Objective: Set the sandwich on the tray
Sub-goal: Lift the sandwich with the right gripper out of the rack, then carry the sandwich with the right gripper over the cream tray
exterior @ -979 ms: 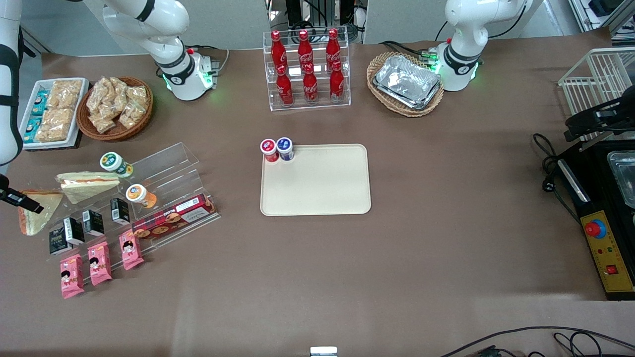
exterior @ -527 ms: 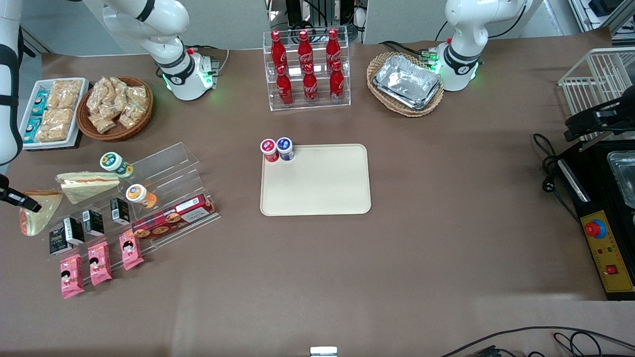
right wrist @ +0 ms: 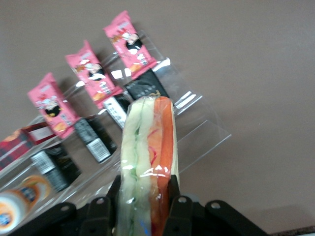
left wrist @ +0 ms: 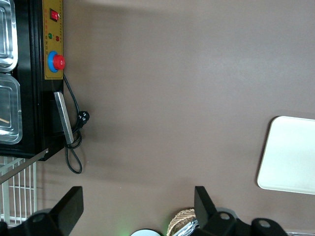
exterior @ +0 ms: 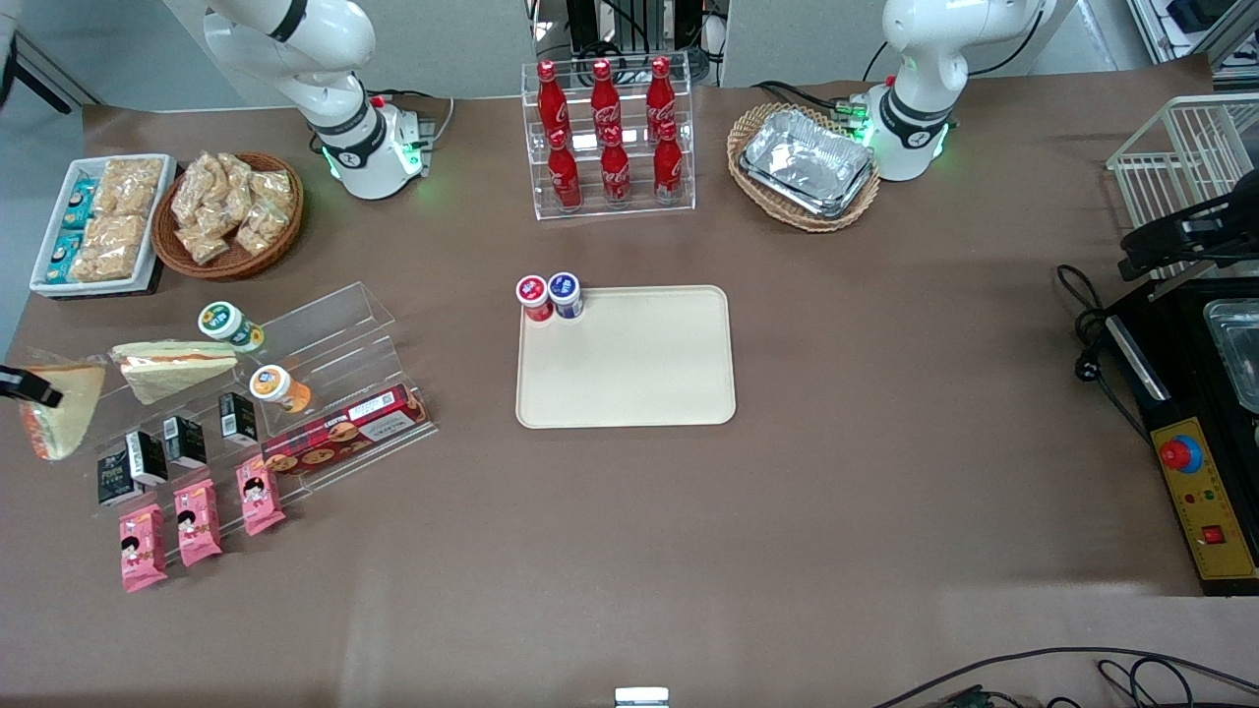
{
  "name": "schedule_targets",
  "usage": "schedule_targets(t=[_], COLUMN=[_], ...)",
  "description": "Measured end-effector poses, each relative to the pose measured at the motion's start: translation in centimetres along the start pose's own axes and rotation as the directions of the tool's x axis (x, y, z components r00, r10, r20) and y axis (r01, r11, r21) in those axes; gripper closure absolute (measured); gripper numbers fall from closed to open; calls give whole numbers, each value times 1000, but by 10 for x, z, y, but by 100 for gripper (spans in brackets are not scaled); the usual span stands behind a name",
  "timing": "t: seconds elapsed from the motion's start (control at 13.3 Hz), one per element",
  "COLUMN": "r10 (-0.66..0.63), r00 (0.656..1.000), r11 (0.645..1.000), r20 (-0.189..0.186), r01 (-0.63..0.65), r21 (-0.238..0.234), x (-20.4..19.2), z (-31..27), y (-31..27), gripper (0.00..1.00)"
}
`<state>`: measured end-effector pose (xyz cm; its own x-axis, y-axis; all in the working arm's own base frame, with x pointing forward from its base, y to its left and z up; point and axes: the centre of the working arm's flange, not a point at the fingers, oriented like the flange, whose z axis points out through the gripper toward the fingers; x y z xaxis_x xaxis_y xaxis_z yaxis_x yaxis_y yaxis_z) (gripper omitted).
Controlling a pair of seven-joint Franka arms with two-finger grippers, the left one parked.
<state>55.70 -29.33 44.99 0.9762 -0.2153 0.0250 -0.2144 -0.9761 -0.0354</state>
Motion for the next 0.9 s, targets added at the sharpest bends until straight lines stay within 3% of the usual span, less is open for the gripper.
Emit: schedule_targets(t=[0.3, 0.53, 0.68, 0.9], r10=[-125, -251, -379, -563], r00=[990, 962, 918, 820], r11=[992, 967, 925, 827], r20=[68, 104, 113, 107], r01=[122, 246, 375, 560], r21=[41, 65, 63, 56], x=[13, 15, 16, 12], z=[-66, -88, -99, -108], y=[-54, -104, -150, -249], gripper=[60, 60, 60, 60])
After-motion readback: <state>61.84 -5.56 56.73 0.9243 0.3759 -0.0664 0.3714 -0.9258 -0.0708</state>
